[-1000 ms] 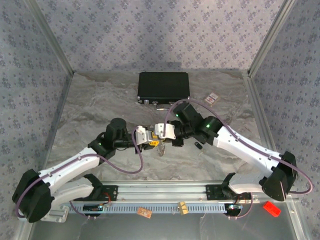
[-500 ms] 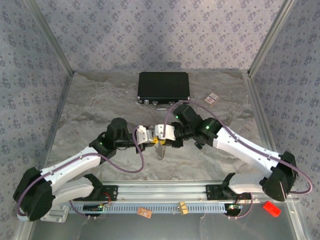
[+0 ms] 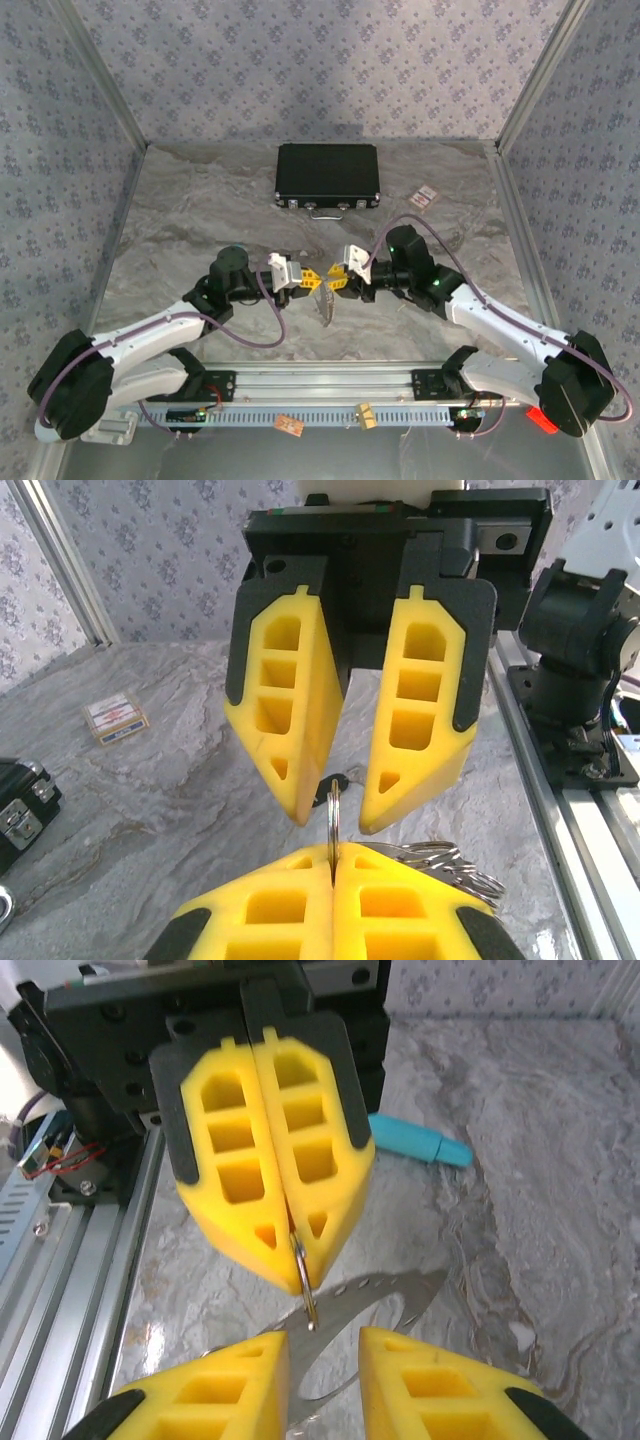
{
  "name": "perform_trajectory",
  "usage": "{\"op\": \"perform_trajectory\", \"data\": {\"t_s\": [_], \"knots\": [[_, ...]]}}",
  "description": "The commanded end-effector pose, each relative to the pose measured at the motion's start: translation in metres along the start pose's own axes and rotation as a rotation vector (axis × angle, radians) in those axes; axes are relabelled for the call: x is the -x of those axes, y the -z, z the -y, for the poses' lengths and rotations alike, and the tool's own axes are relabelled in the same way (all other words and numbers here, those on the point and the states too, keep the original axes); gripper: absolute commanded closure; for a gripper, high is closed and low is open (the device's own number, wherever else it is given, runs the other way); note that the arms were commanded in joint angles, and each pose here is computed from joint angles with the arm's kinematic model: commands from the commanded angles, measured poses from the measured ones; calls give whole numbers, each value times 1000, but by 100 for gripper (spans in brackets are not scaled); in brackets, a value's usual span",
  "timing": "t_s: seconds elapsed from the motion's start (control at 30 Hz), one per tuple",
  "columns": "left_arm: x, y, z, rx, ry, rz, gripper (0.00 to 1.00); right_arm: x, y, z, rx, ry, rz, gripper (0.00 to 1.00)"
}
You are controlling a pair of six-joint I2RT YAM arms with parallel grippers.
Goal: Put the keys on the keyring
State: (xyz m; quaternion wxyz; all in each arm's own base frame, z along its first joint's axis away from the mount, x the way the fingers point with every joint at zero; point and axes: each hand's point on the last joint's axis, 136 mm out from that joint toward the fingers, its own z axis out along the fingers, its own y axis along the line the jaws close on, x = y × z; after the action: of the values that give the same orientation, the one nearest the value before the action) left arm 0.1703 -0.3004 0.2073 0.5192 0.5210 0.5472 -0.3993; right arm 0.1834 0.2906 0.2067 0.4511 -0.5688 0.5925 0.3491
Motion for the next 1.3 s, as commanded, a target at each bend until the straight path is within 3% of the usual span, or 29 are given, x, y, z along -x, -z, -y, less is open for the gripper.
{"op": "perform_trajectory", "data": {"t_s": [0.0,0.13,0.3,0.4,0.5,0.6,0.8,0.87,0.93,1.0,1.1,1.27], "knots": [[22,-1,6,-40,-31,90,100,19,1,-4,21,12,83,77],[22,-4,8,-53,-26,89,100,22,1,-6,34,19,94,83],[22,-4,8,-48,-23,86,100,24,0,-7,41,19,79,100],[17,-4,2,-4,-12,54,78,21,1,-7,35,41,16,100],[7,-5,3,-3,-25,-13,76,17,1,-9,33,92,-81,100],[0,-9,8,-26,-43,-60,79,13,0,-11,49,133,-174,100],[-2,-11,9,-29,-65,-71,97,9,-1,-13,81,171,-278,100],[-1,-10,9,-26,-75,-67,100,12,1,-14,86,171,-259,99],[0,-9,10,-24,-79,-59,100,18,4,-13,75,155,-198,83],[2,-8,12,-27,-81,-45,100,22,8,-12,66,130,-128,78],[4,-7,13,-34,-83,-26,100,26,12,-9,60,84,-45,78],[5,-8,16,-48,-76,-14,100,19,7,-12,85,41,-39,78]]}}
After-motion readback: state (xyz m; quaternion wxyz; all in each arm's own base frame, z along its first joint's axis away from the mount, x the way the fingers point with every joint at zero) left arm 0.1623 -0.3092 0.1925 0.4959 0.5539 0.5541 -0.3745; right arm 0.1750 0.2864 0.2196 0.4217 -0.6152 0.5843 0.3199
